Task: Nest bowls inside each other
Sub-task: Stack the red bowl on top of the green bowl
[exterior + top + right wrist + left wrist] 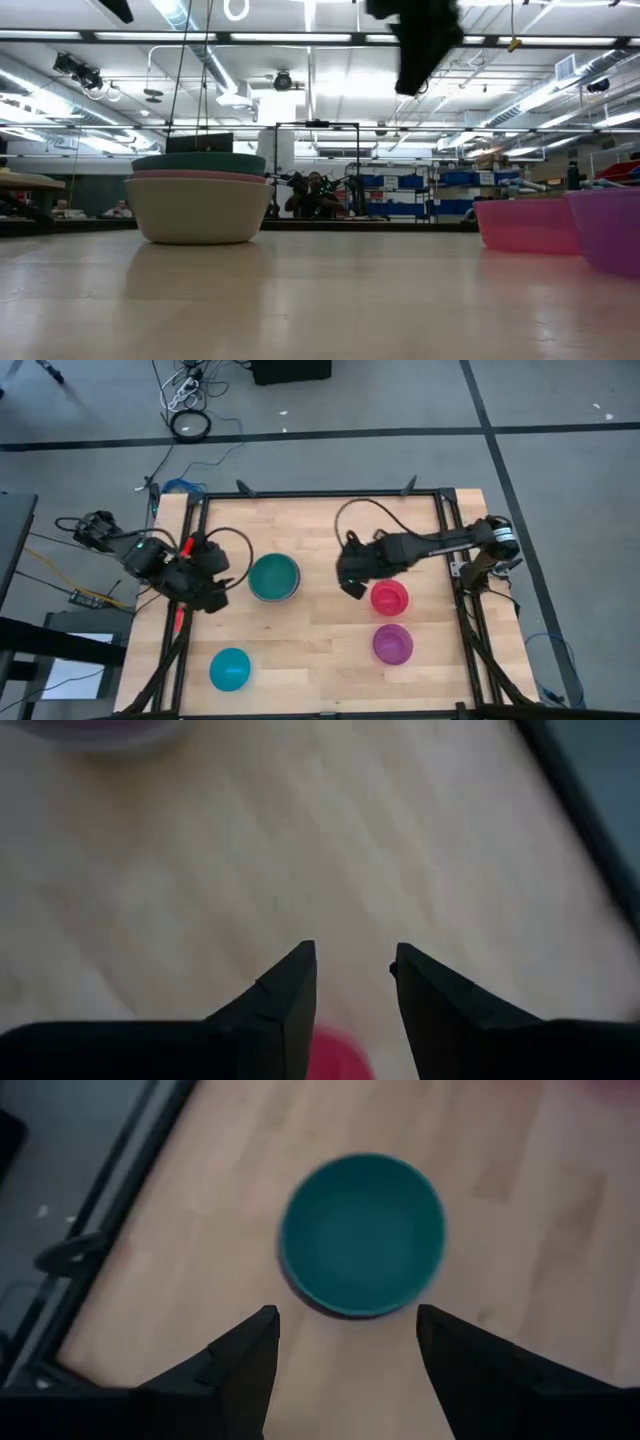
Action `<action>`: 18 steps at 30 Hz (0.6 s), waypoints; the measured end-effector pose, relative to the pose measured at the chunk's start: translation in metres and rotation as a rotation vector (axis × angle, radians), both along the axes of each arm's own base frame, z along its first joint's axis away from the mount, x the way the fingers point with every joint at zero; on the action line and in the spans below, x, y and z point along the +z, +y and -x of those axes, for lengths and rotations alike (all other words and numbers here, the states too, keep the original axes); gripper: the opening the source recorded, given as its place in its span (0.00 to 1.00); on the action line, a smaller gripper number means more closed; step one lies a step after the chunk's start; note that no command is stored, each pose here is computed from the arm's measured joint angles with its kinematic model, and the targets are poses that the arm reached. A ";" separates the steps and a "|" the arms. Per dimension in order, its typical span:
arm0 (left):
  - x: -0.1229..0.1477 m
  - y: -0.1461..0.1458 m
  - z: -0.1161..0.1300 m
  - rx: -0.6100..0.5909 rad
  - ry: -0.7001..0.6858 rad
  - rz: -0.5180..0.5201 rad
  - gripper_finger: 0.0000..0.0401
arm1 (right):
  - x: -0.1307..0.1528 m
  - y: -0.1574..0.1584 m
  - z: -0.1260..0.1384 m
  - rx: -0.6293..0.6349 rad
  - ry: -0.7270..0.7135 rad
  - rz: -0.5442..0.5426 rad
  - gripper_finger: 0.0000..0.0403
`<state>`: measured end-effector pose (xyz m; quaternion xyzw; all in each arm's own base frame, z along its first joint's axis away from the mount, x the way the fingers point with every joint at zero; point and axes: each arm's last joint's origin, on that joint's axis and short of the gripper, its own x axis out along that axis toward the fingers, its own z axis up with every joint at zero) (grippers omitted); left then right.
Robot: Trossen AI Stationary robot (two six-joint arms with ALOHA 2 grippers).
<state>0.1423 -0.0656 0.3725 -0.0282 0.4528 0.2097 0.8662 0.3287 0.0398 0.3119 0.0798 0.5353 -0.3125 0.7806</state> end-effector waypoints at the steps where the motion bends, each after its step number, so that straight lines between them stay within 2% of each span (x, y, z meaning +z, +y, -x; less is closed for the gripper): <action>1: 0.000 -0.002 0.001 -0.013 0.001 0.009 0.61 | -0.003 0.004 0.007 -0.020 0.006 -0.024 0.31; 6: 0.000 -0.011 0.004 -0.055 -0.015 0.032 0.61 | -0.036 0.023 0.033 -0.112 0.031 -0.144 0.31; 11: 0.002 -0.017 0.003 -0.071 -0.065 0.020 0.61 | -0.069 0.034 0.037 -0.127 -0.035 -0.300 0.31; 18: 0.002 -0.019 0.001 -0.073 -0.090 0.012 0.61 | -0.091 0.034 0.039 -0.167 -0.066 -0.347 0.31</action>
